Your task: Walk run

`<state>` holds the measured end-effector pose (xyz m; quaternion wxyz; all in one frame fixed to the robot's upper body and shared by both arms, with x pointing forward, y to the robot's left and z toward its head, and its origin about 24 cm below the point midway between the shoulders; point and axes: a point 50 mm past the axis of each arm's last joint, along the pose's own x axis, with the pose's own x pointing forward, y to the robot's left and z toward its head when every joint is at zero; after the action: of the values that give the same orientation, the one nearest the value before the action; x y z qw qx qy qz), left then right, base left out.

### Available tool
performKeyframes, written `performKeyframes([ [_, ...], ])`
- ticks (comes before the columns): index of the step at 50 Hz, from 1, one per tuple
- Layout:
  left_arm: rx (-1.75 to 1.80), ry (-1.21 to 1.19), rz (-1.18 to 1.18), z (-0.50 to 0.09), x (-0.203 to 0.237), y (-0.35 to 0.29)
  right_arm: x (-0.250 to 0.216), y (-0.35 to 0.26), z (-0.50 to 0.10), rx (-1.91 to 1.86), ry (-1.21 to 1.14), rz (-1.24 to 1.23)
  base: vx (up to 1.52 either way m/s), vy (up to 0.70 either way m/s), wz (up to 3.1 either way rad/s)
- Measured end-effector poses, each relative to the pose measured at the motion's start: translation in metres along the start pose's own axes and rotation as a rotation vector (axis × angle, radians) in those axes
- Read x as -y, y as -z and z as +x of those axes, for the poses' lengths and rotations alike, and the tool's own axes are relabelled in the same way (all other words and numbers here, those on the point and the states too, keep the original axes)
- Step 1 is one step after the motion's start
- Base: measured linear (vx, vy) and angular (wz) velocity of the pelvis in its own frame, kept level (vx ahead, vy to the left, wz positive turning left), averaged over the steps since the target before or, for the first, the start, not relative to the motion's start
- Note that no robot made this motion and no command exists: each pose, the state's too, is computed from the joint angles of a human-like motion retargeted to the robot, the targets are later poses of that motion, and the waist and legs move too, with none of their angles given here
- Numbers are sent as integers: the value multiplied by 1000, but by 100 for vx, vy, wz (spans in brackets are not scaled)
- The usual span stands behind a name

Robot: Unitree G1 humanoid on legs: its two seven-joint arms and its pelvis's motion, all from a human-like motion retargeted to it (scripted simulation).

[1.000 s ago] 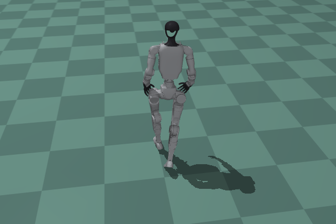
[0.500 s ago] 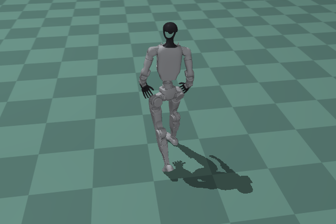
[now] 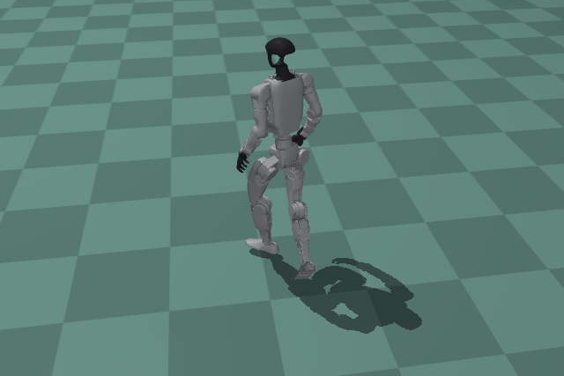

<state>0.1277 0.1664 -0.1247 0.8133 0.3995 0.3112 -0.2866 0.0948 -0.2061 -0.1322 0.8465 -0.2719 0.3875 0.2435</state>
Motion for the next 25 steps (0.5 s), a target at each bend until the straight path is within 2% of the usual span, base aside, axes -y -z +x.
performKeyframes([
  [5,-38,-50,-24,2,0,8,3,-18,14,34,-35,-29,73,10,105],
  [10,62,9,-130,9,27,-23,19,-10,-5,107,200,47,73,45,176],
  [15,77,72,-110,5,30,-22,23,-14,-13,171,339,139,55,1,291],
  [19,14,75,-110,-4,29,-2,23,-21,-6,145,281,98,62,-23,215],
  [25,-87,160,-303,-20,53,24,23,-17,-2,65,128,-52,74,-13,152],
])
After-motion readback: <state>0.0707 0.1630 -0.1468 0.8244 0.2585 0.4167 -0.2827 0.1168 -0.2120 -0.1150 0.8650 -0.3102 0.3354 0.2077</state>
